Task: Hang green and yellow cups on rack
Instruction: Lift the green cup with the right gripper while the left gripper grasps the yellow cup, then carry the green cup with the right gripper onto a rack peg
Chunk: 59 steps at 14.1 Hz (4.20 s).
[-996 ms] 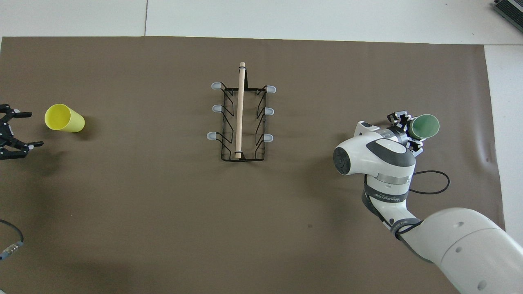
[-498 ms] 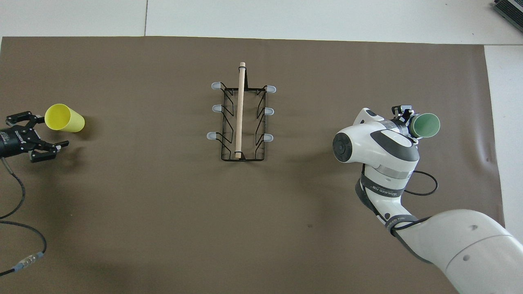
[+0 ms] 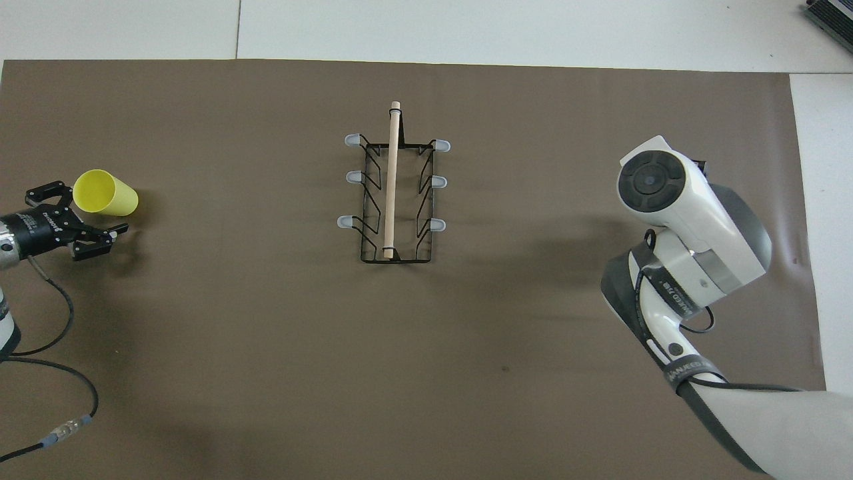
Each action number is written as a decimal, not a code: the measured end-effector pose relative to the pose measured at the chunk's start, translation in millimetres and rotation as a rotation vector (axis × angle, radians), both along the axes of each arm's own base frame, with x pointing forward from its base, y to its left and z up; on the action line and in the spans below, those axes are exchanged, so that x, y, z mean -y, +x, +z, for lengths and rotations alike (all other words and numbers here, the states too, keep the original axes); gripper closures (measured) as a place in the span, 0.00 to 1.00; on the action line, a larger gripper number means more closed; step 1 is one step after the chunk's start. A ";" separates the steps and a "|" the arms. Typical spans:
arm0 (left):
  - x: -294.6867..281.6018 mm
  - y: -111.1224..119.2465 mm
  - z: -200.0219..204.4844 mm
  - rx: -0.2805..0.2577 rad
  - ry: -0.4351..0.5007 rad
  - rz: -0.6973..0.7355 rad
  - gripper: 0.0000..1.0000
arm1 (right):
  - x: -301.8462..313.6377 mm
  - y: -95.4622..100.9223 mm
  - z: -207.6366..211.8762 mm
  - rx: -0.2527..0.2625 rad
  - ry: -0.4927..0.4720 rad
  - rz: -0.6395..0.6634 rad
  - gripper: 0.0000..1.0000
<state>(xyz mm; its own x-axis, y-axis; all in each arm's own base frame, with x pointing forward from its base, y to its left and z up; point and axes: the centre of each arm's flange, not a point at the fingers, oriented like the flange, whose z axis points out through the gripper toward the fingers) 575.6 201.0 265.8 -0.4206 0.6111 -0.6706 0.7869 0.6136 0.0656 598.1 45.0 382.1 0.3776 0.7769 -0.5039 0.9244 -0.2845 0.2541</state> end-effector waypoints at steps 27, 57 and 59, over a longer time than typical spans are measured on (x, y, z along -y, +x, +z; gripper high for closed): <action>44.6 32.4 47.8 0.120 0.056 -0.006 0.34 | -51.0 -19.3 118.1 0.186 1.335 -0.421 0.31; 213.1 80.7 267.9 0.172 1.044 -0.817 0.34 | -196.5 -105.9 -11.1 0.770 1.922 -0.335 0.31; 251.7 76.3 276.4 0.181 1.152 -0.873 0.34 | -211.2 -110.2 -12.5 0.766 1.943 -0.303 0.31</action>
